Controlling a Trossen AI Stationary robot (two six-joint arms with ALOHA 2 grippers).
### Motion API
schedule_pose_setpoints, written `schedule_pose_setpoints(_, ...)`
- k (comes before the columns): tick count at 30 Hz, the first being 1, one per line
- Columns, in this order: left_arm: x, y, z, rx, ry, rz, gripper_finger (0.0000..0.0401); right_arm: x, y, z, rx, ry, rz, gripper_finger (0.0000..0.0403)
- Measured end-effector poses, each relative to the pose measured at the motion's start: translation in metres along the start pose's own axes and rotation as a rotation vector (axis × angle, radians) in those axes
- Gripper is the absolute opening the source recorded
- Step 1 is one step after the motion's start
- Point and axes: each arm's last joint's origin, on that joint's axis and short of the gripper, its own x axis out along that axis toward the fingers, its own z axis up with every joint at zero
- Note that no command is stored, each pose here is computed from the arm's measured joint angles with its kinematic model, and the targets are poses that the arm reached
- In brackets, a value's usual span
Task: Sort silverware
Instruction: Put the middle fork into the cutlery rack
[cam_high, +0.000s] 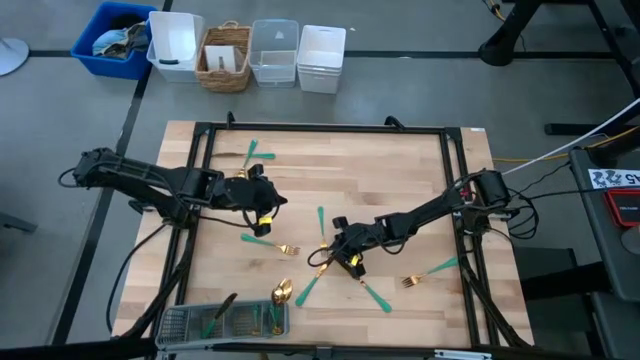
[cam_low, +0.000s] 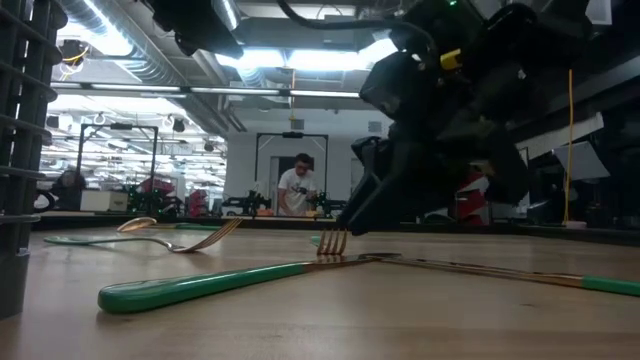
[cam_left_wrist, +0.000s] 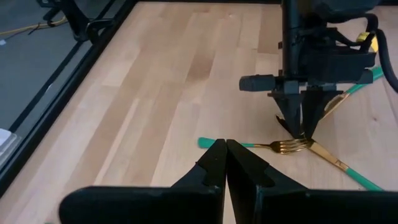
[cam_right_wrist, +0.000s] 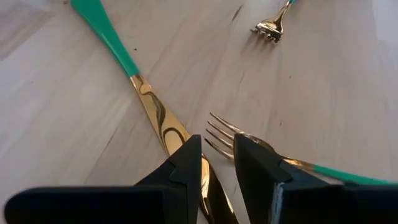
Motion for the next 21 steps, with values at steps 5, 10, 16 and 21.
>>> schedule_pose_setpoints(5,0.0000,0.0000,-0.0001,0.000,0.001,0.000,0.0005,0.0054,0.0006,-0.0032,-0.001,-0.005,-0.001,0.0097)
schedule_pose_setpoints(10,0.0000,0.0000,-0.0008,0.003,0.008,-0.003,0.0005,0.0066,0.0004,-0.0020,-0.001,-0.026,-0.005,0.0097)
schedule_pose_setpoints(16,0.0000,-0.0001,-0.0008,0.002,0.008,-0.006,0.0005,0.0069,-0.0014,-0.0023,0.000,-0.019,-0.062,0.0097)
schedule_pose_setpoints(21,0.0001,-0.0001,-0.0009,0.003,0.009,-0.006,0.0005,0.0081,-0.0011,-0.0037,0.000,-0.013,-0.061,0.0097)
